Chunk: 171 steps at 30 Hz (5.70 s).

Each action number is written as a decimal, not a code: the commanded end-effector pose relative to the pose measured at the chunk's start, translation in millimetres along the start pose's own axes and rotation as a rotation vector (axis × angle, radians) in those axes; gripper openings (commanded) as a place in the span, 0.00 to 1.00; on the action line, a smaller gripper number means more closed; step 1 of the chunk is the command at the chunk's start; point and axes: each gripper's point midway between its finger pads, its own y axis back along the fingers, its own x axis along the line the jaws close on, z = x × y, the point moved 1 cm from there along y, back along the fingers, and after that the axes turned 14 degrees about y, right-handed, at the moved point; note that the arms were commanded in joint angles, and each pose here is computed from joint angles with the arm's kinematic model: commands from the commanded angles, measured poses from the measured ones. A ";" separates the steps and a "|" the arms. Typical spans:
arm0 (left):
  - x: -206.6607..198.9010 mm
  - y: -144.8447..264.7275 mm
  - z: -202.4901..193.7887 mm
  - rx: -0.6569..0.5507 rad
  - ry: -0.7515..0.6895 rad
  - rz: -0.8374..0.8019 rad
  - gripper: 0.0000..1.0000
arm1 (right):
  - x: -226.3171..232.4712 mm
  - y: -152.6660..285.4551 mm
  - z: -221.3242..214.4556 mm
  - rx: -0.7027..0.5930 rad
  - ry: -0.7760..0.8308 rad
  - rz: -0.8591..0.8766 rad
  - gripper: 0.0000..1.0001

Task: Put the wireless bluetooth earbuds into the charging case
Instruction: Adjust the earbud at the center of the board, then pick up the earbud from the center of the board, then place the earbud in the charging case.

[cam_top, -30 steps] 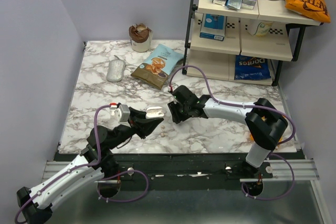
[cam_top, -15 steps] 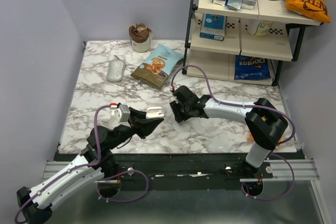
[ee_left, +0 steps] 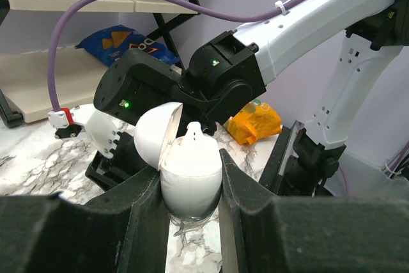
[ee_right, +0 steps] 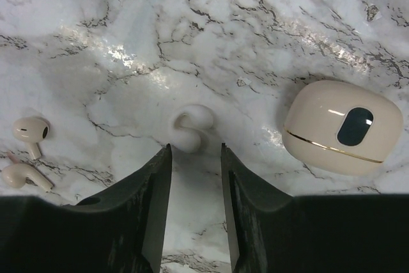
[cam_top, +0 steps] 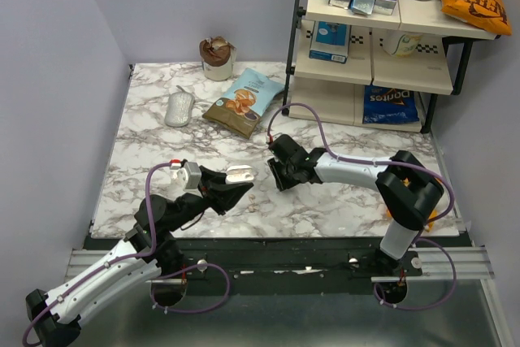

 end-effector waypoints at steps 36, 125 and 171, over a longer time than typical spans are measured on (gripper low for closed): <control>1.2 1.8 0.4 -0.011 -0.002 0.012 0.00 | 20.9 -2.9 31.2 -0.020 0.009 0.056 0.53; -75.5 -45.4 -32.3 0.525 -0.166 -0.550 0.00 | 71.8 372.5 53.4 -0.915 0.584 0.595 0.01; -85.3 -58.1 -31.4 0.561 -0.074 -0.605 0.00 | 83.9 328.9 77.8 -0.943 0.541 0.508 0.01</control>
